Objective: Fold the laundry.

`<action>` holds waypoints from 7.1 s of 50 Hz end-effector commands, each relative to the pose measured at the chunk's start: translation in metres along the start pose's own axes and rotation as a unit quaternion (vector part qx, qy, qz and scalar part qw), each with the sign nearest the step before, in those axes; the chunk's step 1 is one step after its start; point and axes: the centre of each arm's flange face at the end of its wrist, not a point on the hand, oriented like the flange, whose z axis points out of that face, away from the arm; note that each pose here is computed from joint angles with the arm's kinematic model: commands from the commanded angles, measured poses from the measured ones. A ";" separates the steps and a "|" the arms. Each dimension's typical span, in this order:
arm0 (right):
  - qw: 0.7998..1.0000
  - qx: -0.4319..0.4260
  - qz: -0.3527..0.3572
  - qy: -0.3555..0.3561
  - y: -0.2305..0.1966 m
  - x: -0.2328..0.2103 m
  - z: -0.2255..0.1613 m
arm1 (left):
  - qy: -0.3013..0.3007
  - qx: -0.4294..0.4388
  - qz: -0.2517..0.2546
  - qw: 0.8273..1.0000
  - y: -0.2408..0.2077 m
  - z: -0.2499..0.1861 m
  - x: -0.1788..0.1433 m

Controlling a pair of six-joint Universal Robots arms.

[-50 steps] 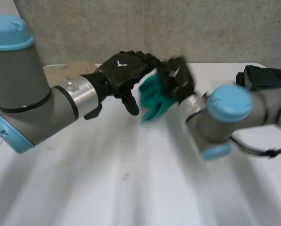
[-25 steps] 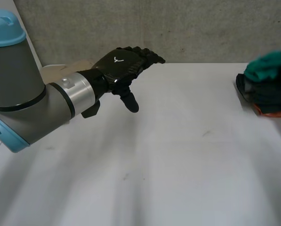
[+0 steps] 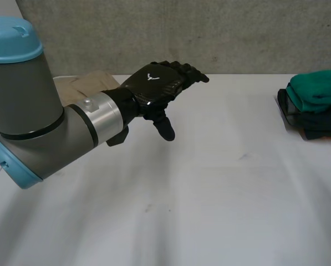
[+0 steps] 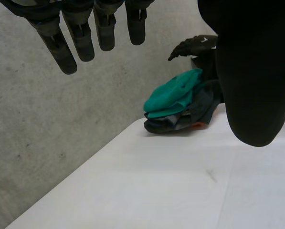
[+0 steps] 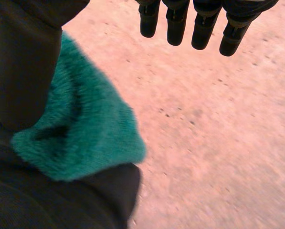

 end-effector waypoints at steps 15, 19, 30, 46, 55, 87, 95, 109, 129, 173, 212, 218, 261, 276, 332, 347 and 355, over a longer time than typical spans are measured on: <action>0.981 0.052 -0.100 0.155 -0.181 0.019 -0.020 | -0.053 0.127 0.015 0.990 -0.073 -0.019 -0.012; 0.983 0.138 -0.073 0.097 -0.217 -0.030 -0.031 | -0.179 0.155 0.026 0.971 -0.092 -0.033 -0.060; 0.985 0.084 0.003 -0.149 -0.201 -0.183 -0.100 | -0.388 0.000 0.128 0.913 -0.002 -0.044 -0.214; 0.974 -0.057 -0.013 -0.217 -0.139 -0.213 -0.154 | -0.319 -0.081 0.199 0.923 0.181 -0.002 -0.312; 0.972 -0.077 -0.011 -0.224 -0.130 -0.216 -0.165 | -0.333 -0.068 0.204 0.918 0.204 0.004 -0.330; 0.984 -0.062 -0.014 -0.168 -0.147 -0.185 -0.164 | -0.081 0.096 -0.062 0.990 0.046 0.080 0.005; 0.986 -0.072 -0.015 -0.151 -0.141 -0.177 -0.161 | -0.069 0.053 -0.072 0.994 0.079 0.094 0.036; 0.980 -0.122 0.024 -0.155 -0.165 -0.171 -0.182 | -0.198 0.001 0.034 0.980 0.028 -0.002 -0.009; 0.882 -0.250 0.072 -0.394 -0.164 -0.257 -0.235 | -0.248 -0.210 0.120 0.938 0.156 -0.091 -0.101; 0.948 -0.107 0.016 -0.300 -0.112 -0.364 -0.137 | -0.249 -0.180 0.120 0.944 0.158 -0.049 -0.128; 0.962 -0.048 0.034 -0.268 -0.158 -0.352 -0.103 | -0.309 -0.055 0.060 0.947 0.074 -0.058 -0.120; 0.971 0.034 0.061 -0.228 -0.250 -0.298 -0.102 | -0.338 0.026 0.085 0.937 0.013 -0.070 -0.121; 0.989 -0.038 0.079 -0.123 -0.212 -0.219 -0.034 | -0.337 0.116 0.101 0.929 -0.003 0.025 -0.171; 0.989 0.091 0.079 -0.081 -0.139 -0.279 0.017 | -0.349 0.165 0.172 0.906 0.070 0.089 -0.217; 0.905 -0.182 -0.084 -0.374 -0.062 -0.204 -0.149 | -0.208 -0.237 0.026 0.949 0.140 -0.068 0.054; 0.919 -0.141 -0.074 -0.360 -0.062 -0.220 -0.137 | -0.231 -0.238 0.056 0.942 0.162 -0.058 0.036; 0.920 -0.133 -0.083 -0.359 -0.058 -0.232 -0.132 | -0.237 -0.229 0.066 0.942 0.169 -0.053 0.032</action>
